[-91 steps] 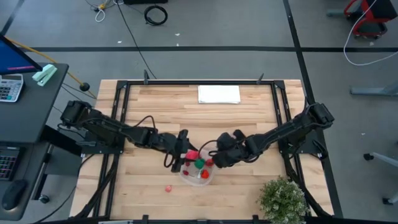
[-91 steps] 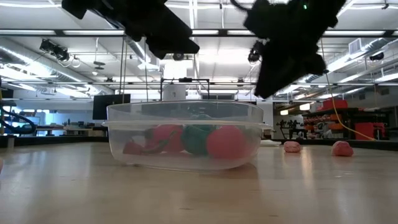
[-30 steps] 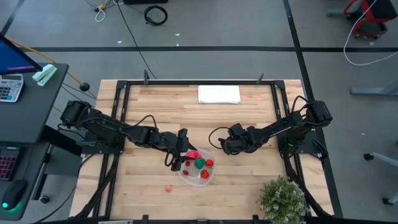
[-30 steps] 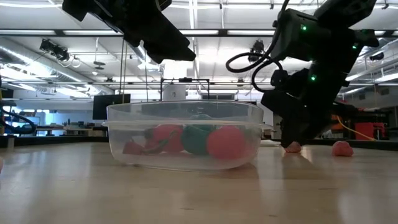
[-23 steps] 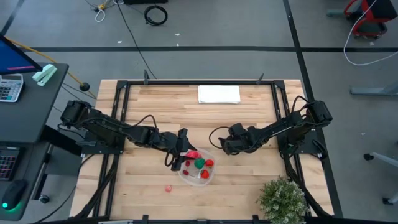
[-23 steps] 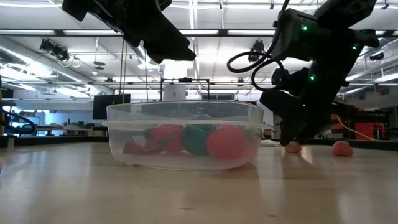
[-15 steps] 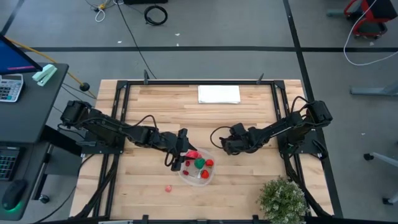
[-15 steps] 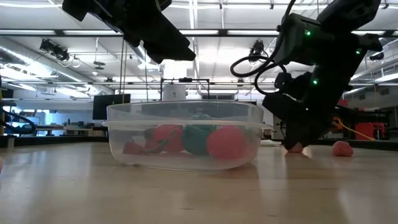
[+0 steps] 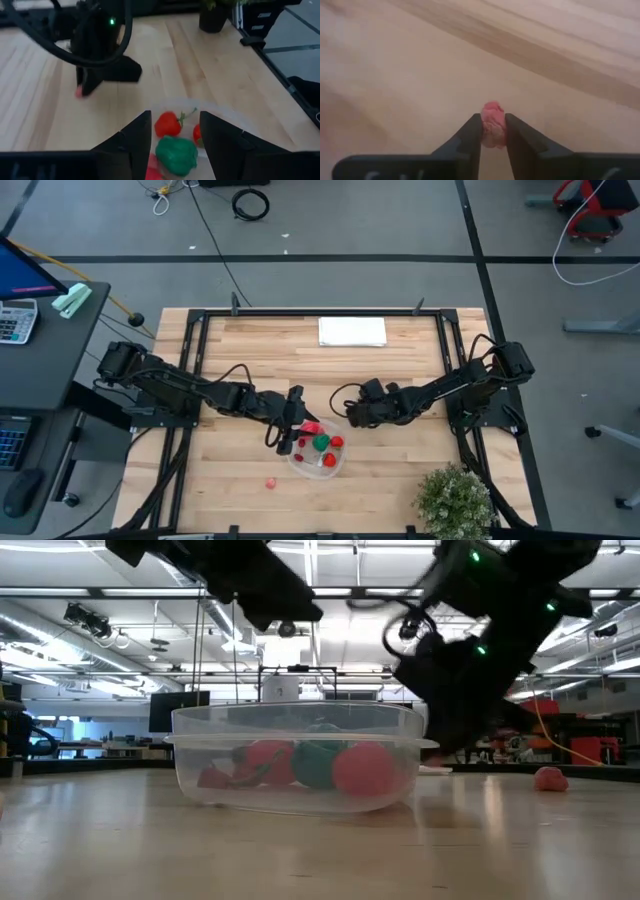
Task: Pick and placing Produce into tupperware
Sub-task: Put the pink peach into the transparent bin
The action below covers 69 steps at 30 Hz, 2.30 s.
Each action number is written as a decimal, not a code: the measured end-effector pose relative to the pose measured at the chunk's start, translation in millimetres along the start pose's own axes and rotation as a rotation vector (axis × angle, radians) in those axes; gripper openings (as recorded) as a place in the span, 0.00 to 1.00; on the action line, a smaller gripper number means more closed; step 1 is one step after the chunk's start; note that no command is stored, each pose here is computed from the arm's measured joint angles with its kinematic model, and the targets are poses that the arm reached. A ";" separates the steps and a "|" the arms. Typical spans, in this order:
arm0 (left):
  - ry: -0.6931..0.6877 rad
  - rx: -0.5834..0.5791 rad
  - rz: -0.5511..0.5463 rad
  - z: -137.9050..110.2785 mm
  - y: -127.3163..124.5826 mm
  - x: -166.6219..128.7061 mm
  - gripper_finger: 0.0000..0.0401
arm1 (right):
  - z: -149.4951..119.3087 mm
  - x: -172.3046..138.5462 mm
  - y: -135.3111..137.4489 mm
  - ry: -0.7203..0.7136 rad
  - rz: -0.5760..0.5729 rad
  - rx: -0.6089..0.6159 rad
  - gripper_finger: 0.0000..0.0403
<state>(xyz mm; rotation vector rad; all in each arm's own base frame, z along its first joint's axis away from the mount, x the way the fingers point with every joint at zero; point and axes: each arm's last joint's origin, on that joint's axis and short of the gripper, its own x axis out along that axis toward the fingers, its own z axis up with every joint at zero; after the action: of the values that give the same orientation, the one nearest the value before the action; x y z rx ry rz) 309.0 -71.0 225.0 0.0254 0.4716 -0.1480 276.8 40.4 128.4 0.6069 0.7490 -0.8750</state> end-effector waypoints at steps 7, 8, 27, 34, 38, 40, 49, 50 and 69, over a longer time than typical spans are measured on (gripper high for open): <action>-0.039 -0.003 -0.002 14.7 -0.7 -1.1 0.43 | 23.4 -21.6 43.6 -0.084 0.193 -0.110 0.21; -0.039 -0.022 -0.003 15.3 -1.0 -1.2 0.43 | 24.8 -26.1 49.1 -0.087 0.216 -0.130 0.21; 0.125 -0.051 0.270 23.6 13.4 -32.2 0.43 | 1.1 -62.1 91.0 -0.041 0.459 -0.283 0.22; 0.133 -0.062 0.299 23.3 23.5 -32.0 0.43 | -13.3 -41.3 108.7 -0.049 0.587 -0.405 0.31; 0.143 -0.066 0.309 22.3 26.7 -32.2 0.43 | -13.4 -36.2 107.0 -0.053 0.563 -0.452 0.38; 0.145 -0.064 0.309 22.1 26.7 -32.2 0.42 | -11.0 -36.8 104.9 -0.071 0.530 -0.451 0.42; 0.154 -0.062 0.309 21.2 26.6 -32.3 0.38 | -2.8 -58.8 83.8 0.051 0.424 -0.354 0.48; 0.154 -0.062 0.309 21.1 26.6 -32.3 0.37 | -4.0 -63.1 77.5 0.098 0.388 -0.333 0.47; 0.159 -0.066 0.309 20.4 26.4 -32.2 0.33 | -38.2 -82.9 13.1 0.205 -0.137 -0.221 0.41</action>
<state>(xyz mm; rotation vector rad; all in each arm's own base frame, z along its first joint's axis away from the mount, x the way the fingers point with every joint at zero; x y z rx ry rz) 293.8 -41.7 257.5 0.0449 0.6252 0.1740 240.3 112.4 172.8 0.4562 1.0679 -0.8494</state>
